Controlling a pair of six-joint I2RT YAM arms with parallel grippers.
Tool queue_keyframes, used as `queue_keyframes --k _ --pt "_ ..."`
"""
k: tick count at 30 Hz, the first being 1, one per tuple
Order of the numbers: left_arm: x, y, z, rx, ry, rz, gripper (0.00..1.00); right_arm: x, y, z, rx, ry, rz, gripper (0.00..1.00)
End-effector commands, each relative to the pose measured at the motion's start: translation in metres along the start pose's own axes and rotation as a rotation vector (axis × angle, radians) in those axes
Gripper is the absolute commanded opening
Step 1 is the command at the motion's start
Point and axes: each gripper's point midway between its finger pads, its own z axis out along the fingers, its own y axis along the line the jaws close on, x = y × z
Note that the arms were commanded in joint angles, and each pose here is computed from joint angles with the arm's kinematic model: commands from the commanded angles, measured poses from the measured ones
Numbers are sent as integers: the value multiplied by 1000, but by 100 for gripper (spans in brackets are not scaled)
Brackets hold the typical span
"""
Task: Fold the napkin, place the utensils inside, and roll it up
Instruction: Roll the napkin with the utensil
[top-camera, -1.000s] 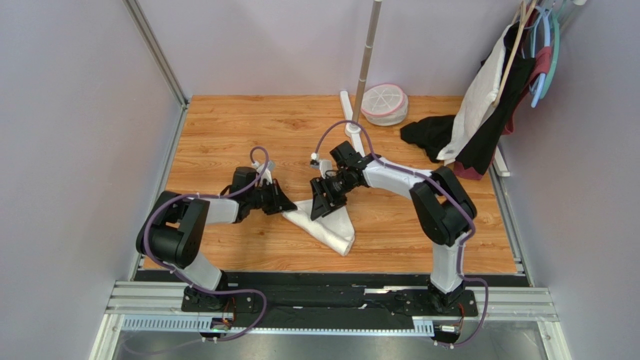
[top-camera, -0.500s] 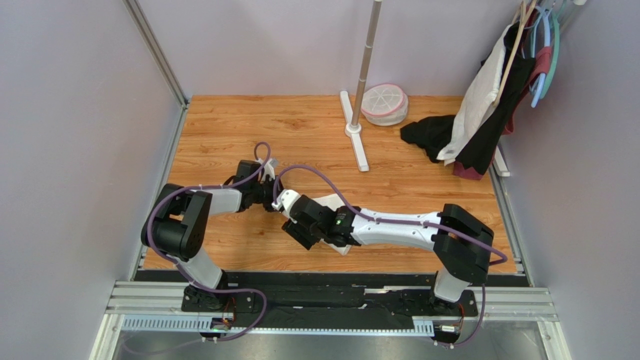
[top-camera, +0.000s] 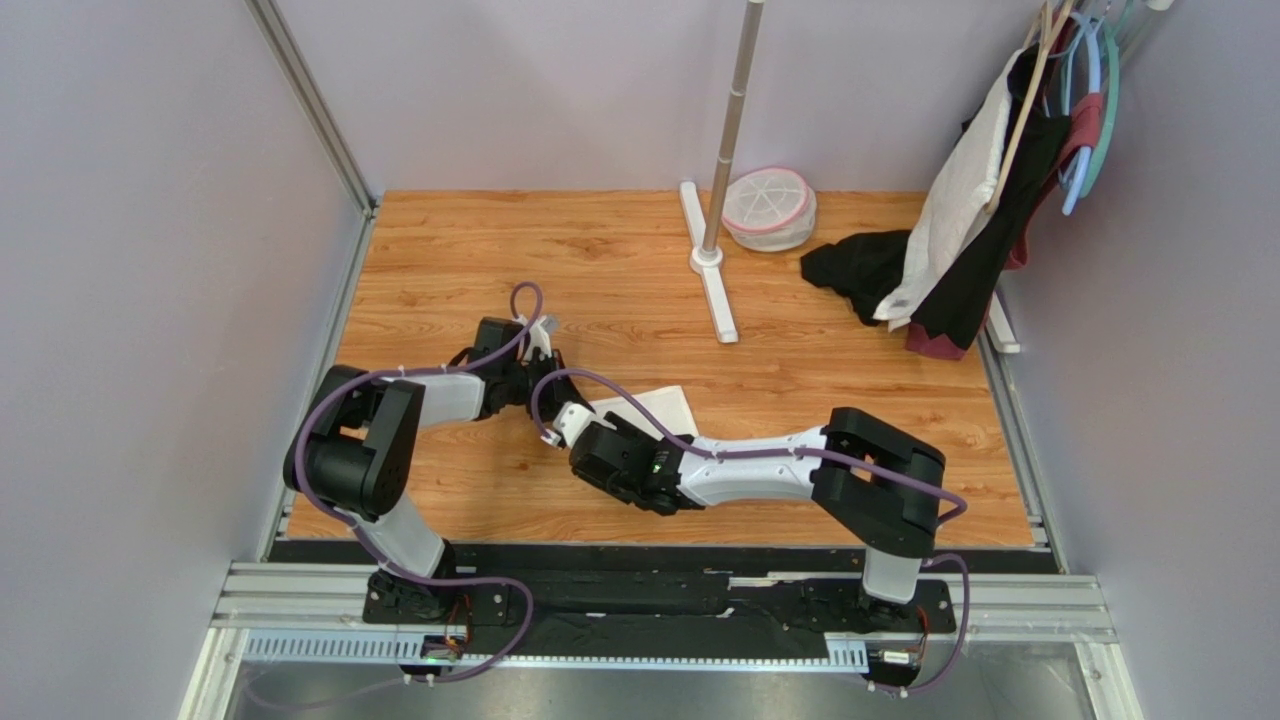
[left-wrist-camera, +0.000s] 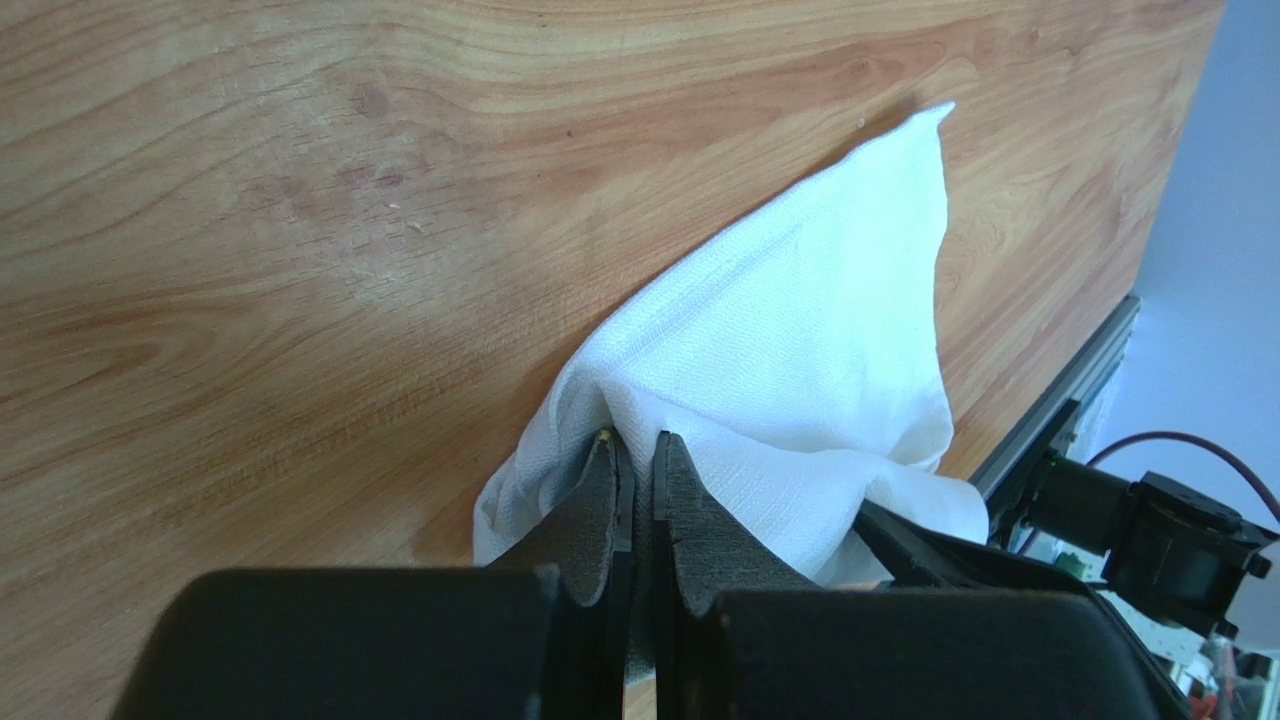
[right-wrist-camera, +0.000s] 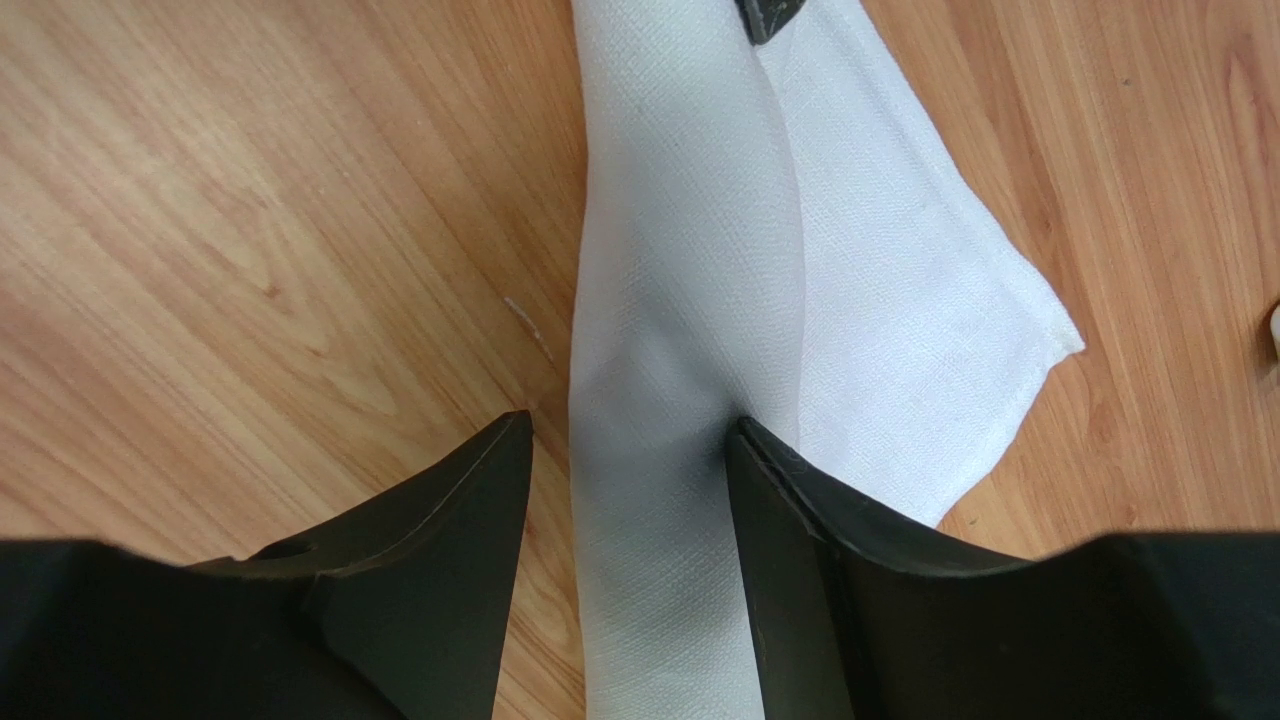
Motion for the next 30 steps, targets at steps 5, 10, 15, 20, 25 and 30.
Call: queue_keyframes --k 5,10,15,20,25,30 --pt "-8 -6 -3 8 -14 55 9 12 -19 18 6 29 60 55" --pt "-25 -19 -17 4 -100 97 57 29 -14 26 -135 91 116 53" --pt "-45 -17 -39 -97 -222 112 74 34 -5 27 -296 130 210 48" --pt "-55 -1 -60 -190 -343 95 75 27 0 20 -484 169 328 40" --pt "-45 -10 -69 -126 -391 150 75 16 -2 12 -648 197 469 38" --pt "-36 -13 -70 -91 -381 194 75 1 -4 4 -795 212 574 38"
